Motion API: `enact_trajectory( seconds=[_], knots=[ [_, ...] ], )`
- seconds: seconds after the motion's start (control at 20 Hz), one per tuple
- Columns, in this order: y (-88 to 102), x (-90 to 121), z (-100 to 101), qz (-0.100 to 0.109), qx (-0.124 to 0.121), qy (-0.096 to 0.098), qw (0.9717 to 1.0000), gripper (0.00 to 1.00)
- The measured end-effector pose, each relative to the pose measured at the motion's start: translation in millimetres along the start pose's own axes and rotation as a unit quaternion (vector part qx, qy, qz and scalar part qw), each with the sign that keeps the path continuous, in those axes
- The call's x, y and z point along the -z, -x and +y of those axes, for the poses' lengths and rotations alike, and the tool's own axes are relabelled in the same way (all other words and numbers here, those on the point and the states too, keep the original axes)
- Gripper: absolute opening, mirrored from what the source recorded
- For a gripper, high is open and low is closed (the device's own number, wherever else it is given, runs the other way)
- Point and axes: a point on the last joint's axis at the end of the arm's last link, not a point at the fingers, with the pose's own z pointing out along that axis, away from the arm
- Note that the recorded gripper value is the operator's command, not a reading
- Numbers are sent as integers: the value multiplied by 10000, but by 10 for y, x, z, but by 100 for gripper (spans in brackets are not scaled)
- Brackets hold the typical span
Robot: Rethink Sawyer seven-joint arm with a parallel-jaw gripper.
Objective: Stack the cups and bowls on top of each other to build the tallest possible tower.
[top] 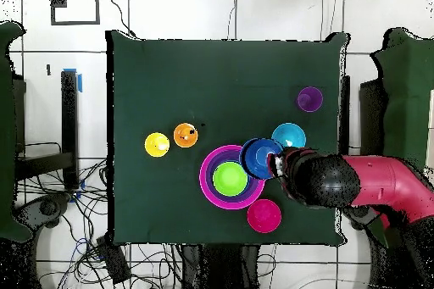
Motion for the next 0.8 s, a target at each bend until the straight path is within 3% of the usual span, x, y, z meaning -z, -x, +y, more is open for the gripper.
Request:
enact_trajectory(
  seconds=[0.8],
  knots=[
    [68,-72,248,84,183,-25,9998,0]
  ],
)
